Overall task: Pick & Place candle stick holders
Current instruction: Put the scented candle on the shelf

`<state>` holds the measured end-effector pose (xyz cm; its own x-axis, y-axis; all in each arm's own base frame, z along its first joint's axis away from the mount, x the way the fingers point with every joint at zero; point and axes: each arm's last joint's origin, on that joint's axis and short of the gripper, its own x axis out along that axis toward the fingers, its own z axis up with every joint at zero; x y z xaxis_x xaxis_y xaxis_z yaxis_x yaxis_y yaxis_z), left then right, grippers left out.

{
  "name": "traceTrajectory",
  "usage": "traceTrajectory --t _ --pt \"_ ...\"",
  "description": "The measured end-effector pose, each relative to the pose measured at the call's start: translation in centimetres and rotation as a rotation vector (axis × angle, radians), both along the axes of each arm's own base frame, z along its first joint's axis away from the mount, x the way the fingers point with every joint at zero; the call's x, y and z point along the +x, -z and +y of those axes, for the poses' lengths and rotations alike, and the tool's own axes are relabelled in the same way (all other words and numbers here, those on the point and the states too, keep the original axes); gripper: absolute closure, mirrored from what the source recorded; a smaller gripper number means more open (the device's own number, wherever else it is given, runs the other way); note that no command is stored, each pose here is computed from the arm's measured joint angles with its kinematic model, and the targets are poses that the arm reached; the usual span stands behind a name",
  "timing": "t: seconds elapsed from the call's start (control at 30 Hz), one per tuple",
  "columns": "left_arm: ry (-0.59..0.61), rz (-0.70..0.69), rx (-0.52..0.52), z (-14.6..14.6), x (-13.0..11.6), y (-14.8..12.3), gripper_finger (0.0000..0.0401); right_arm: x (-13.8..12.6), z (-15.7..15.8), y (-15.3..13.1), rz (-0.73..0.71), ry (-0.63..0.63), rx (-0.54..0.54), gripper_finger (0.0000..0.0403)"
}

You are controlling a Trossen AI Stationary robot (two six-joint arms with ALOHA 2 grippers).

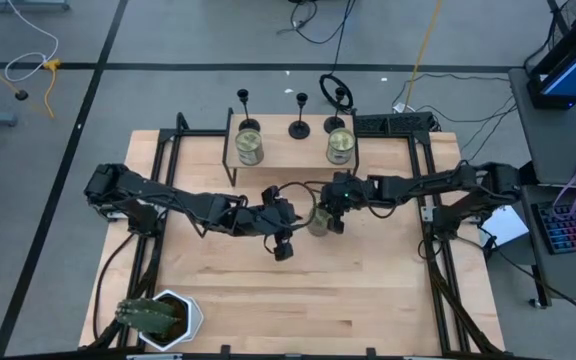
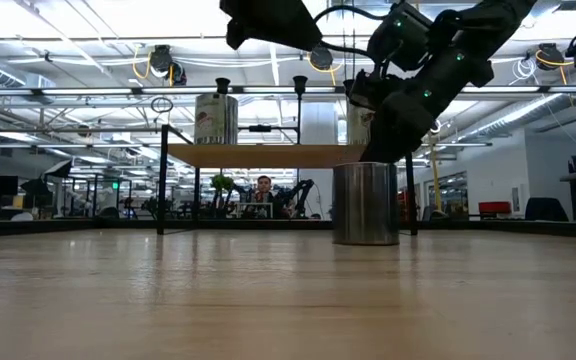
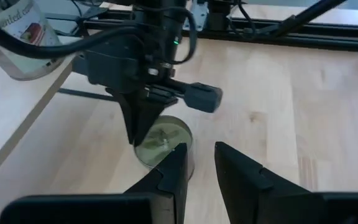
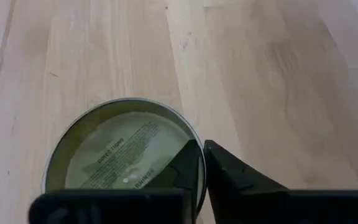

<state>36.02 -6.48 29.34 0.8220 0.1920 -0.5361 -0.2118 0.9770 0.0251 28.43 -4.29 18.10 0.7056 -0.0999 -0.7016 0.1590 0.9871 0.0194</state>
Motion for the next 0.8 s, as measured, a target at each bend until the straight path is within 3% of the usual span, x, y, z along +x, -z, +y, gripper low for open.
traceTrajectory --t 0.17,0.37,0.6,0.8 --pt "0.088 0.029 0.053 0.9 0.2 0.1 0.0313 0.1 0.0 0.0 -0.014 -0.026 -0.032 0.0372" --pt "0.128 0.03 0.054 1.8 0.4 0.0 0.0313 0.1 0.0 -0.2 -0.023 -0.031 -0.037 0.0321" --pt "0.208 0.079 0.033 2.0 1.1 1.4 0.0313 -1.4 1.0 -3.6 -0.125 -0.068 -0.07 0.0268" --pt "0.228 0.084 0.073 3.1 1.8 2.0 0.0313 -4.6 2.5 -6.6 -0.142 -0.099 -0.05 0.0251"
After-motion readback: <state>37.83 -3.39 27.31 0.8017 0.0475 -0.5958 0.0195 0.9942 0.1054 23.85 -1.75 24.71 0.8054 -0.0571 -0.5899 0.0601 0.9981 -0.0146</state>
